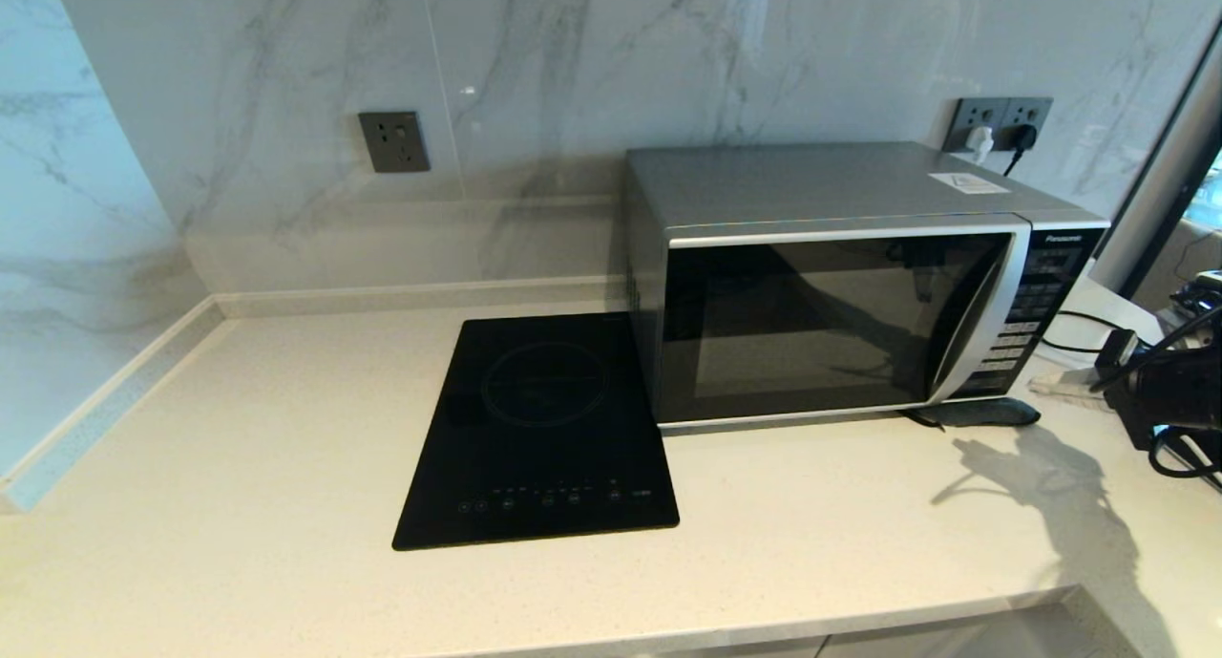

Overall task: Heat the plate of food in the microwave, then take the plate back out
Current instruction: Open the microwave oven

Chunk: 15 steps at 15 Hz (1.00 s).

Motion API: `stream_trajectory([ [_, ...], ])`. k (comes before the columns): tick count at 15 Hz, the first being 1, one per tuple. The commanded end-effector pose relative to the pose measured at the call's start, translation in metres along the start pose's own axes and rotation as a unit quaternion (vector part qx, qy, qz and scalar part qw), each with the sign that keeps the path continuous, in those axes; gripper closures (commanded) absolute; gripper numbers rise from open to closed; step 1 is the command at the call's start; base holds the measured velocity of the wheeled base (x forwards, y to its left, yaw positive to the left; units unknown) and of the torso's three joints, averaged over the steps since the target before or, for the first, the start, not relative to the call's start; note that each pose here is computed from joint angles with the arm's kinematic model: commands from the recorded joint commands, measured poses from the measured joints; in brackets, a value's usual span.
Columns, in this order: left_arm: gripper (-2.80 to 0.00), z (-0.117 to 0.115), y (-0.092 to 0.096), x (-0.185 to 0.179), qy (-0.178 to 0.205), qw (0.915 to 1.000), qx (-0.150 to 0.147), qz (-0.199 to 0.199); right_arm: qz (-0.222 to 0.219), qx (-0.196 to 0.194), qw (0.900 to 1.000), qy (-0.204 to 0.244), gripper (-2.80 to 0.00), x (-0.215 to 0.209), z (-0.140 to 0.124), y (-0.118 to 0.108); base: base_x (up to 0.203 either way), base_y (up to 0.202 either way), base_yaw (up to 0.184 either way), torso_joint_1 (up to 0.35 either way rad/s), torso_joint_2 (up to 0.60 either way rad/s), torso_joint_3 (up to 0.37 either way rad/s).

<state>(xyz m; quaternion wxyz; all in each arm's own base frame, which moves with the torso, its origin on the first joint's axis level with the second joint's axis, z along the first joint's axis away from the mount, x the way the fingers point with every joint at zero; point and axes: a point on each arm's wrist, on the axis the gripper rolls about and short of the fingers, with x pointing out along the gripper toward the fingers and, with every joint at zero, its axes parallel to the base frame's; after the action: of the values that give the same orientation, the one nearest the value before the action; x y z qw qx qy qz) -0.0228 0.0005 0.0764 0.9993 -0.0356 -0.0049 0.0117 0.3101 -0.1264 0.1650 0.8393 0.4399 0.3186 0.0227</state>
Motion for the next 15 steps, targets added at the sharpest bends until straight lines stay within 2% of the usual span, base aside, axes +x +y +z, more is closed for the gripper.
stream_trajectory([
  [1, 0.0, 0.0, 0.0, 0.0, 0.001, 1.0, -0.001, 0.0, -0.021, -0.044, 0.997, -0.058, 0.0, -0.044, -0.028, 0.041, 0.0, 0.0, 0.0, 0.0, 0.0, 0.0],
  [4, 0.0, 0.0, 0.0, 0.0, 0.001, 1.0, -0.001, 0.0, -0.076, -0.097, 0.983, -0.136, 0.0, -0.073, -0.067, 0.079, 0.0, 0.0, 0.0, 0.0, 0.0, 0.0],
  [6, 0.0, 0.0, 0.0, 0.0, 0.001, 1.0, -0.001, 0.0, -0.089, -0.144, 0.969, -0.182, 0.0, -0.101, -0.093, 0.104, 0.0, 0.0, 0.0, 0.0, 0.0, 0.0],
  [8, 0.0, 0.0, 0.0, 0.0, 0.001, 1.0, -0.001, 0.0, -0.09, -0.177, 0.956, -0.215, 0.0, -0.138, -0.12, 0.115, 0.0, 0.0, 0.0, 0.0, 0.0, 0.0],
  [11, 0.0, 0.0, 0.0, 0.0, 0.001, 1.0, -0.001, 0.0, -0.079, -0.215, 0.939, -0.258, 0.0, -0.192, -0.16, 0.11, 0.0, 0.0, 0.0, 0.0, 0.0, 0.0],
  [15, 0.0, 0.0, 0.0, 0.0, 0.001, 1.0, -0.001, 0.0, -0.066, -0.287, 0.897, -0.329, 0.0, -0.248, -0.218, 0.071, 0.0, 0.0, 0.0, 0.0, 0.0, 0.0],
])
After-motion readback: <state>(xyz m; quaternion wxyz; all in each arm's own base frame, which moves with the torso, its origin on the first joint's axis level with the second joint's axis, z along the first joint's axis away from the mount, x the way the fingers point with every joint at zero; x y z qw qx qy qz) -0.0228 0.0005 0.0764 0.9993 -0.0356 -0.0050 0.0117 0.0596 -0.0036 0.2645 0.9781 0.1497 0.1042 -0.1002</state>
